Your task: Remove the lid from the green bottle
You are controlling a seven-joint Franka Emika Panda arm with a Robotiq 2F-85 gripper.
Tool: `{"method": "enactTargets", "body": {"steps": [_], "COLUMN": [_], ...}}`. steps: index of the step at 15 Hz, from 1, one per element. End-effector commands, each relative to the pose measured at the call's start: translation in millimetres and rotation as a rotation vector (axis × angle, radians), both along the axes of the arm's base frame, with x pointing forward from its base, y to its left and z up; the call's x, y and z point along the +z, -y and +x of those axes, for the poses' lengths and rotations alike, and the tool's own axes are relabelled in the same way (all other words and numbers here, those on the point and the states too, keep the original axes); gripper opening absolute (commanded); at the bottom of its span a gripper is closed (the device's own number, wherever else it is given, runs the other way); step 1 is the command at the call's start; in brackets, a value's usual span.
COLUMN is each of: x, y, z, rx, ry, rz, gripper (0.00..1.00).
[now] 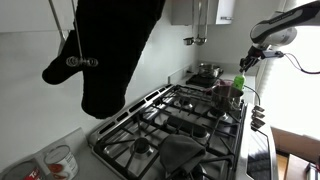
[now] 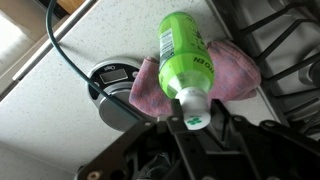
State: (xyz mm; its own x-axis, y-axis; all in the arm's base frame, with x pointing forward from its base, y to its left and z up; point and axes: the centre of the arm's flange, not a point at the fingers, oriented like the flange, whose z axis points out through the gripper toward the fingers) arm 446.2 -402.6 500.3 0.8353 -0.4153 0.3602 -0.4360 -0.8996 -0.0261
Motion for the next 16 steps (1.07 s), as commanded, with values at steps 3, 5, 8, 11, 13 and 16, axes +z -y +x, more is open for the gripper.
{"method": "enactTargets", "body": {"steps": [3,5,8,11,13,16], "x": [-0.7,-1.1,0.8,3.3,3.0,3.0], "y": [3.7,3.4,3.3,3.6,3.2,2.1], "z": [-1.5,-1.6,-1.4,-1.0,-1.2,-1.5], "rx": [0.021,0.027,0.031,0.037,0.040,0.045], "ry": [-0.010,-0.012,-0.010,-0.008,-0.010,-0.014], "rz": [0.017,0.018,0.016,0.012,0.014,0.019], "gripper": [0.45,0.19,0.04,0.00,0.00,0.01]}}
